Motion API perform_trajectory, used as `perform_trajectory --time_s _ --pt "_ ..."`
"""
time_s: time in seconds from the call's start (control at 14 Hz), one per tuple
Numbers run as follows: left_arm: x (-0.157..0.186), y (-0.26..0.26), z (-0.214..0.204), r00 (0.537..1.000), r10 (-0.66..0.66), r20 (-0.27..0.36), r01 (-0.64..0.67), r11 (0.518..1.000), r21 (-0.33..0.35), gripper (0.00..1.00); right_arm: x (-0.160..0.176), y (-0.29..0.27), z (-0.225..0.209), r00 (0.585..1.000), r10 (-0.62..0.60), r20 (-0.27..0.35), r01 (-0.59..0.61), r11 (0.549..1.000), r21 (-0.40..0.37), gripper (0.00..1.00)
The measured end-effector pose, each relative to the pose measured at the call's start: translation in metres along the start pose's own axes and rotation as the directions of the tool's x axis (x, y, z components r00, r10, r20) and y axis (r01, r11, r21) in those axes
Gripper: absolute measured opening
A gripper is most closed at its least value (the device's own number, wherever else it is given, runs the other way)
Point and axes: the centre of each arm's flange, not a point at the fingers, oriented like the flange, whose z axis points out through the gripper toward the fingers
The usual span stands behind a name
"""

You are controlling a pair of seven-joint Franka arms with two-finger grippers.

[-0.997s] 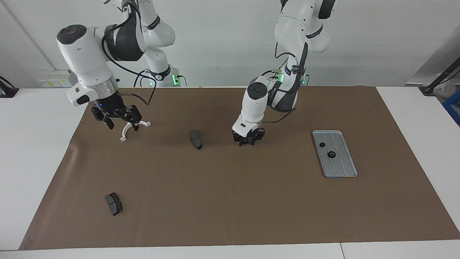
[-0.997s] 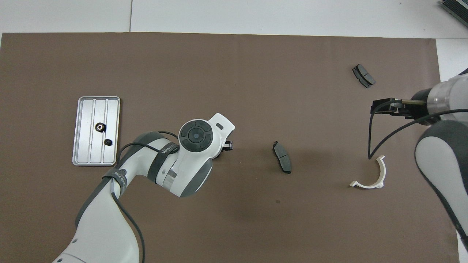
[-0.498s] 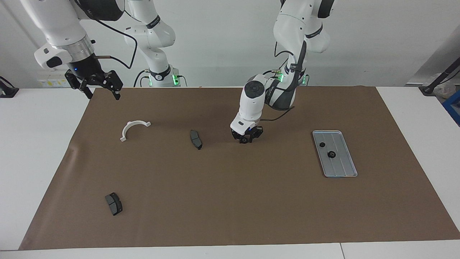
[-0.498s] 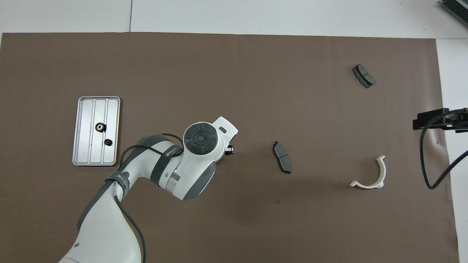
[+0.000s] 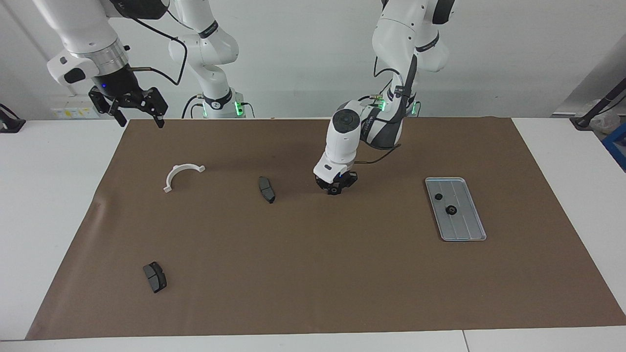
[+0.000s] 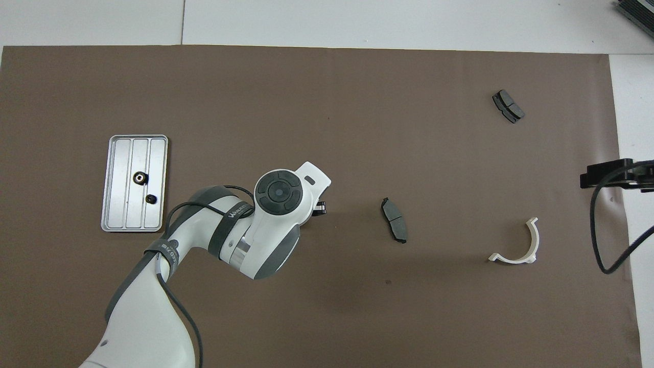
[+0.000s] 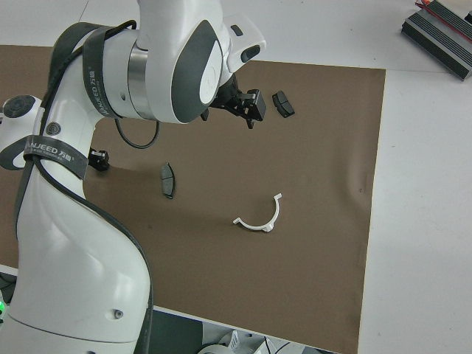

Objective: Pick bearing gear from pile to tray

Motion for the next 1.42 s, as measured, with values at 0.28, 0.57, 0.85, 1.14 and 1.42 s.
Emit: perform_trajectory --time_s 0.28,0.57,0.85,1.14,1.42 --pt "0.071 -0.084 -0.048 0.99 -0.13 -0.052 0.129 0.991 -0.023 0.35 0.002 0.0 -0.005 1.0 0.004 -0.011 -0.004 1.0 0.005 1.0" --pt "0.109 -0.219 -0.086 0.996 -0.082 -0.03 0.081 0.997 -0.006 0.35 0.005 -0.006 0.0 1.0 0.007 -0.002 -0.007 1.0 0.004 1.0" --pt "0.106 -0.323 -0.07 0.998 0.051 0.03 -0.052 0.999 0.002 0.35 0.003 -0.032 0.003 1.0 0.022 0.004 -0.022 1.0 0.002 1.0" --pt "0.086 -0.387 -0.051 0.983 0.163 0.079 -0.162 0.987 -0.017 0.35 0.004 -0.031 0.002 1.0 -0.004 -0.008 0.004 1.0 -0.016 1.0" --pt "0.082 -0.402 -0.056 0.978 0.197 0.071 -0.196 0.98 -0.021 0.51 0.005 -0.029 0.002 1.0 -0.01 -0.008 0.009 1.0 -0.03 1.0"
